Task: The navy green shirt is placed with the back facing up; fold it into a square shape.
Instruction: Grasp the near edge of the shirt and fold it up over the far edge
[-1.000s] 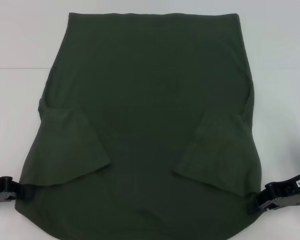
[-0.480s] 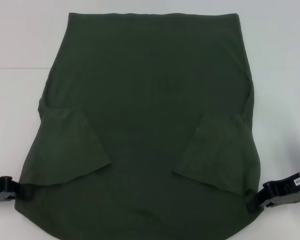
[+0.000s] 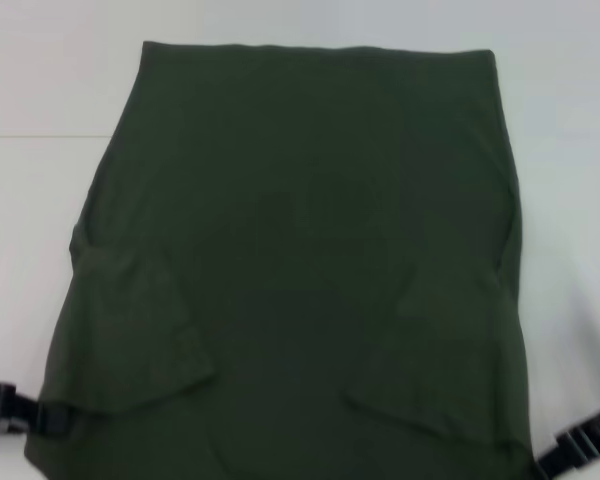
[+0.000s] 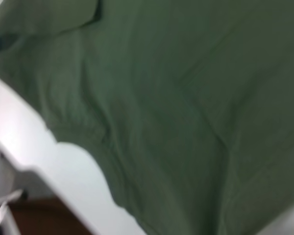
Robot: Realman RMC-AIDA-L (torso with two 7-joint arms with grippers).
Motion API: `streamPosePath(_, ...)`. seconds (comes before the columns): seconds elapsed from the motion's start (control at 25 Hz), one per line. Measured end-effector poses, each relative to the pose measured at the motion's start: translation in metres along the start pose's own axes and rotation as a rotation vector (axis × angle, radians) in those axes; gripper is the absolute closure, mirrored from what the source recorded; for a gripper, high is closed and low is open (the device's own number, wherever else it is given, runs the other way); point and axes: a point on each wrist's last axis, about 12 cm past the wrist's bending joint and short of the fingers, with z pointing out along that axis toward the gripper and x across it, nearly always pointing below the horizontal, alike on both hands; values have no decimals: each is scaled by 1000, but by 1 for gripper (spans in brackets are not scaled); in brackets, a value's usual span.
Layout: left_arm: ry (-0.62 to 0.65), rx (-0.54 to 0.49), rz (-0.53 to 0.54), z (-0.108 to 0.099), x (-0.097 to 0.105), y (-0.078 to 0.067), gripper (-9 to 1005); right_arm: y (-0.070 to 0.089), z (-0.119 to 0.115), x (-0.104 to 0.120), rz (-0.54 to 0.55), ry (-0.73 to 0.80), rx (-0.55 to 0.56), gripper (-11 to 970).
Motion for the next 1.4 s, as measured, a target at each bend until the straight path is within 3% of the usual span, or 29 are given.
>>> streamPosePath(0.4, 226, 145, -8, -2, 36, -8, 948, 2, 3, 30, -110, 145, -94, 896)
streamPosePath(0.88, 389, 195, -62, 10, 59, -8, 946, 2, 14, 37, -152, 251, -95, 895)
streamPosePath(1.16, 281, 229, -29, 2, 40, -13, 945, 2, 4, 30, -138, 156, -111, 896)
streamPosePath(1.4, 5, 330, 10, -13, 11, -22, 944, -6, -27, 18, -116, -107, -115, 895)
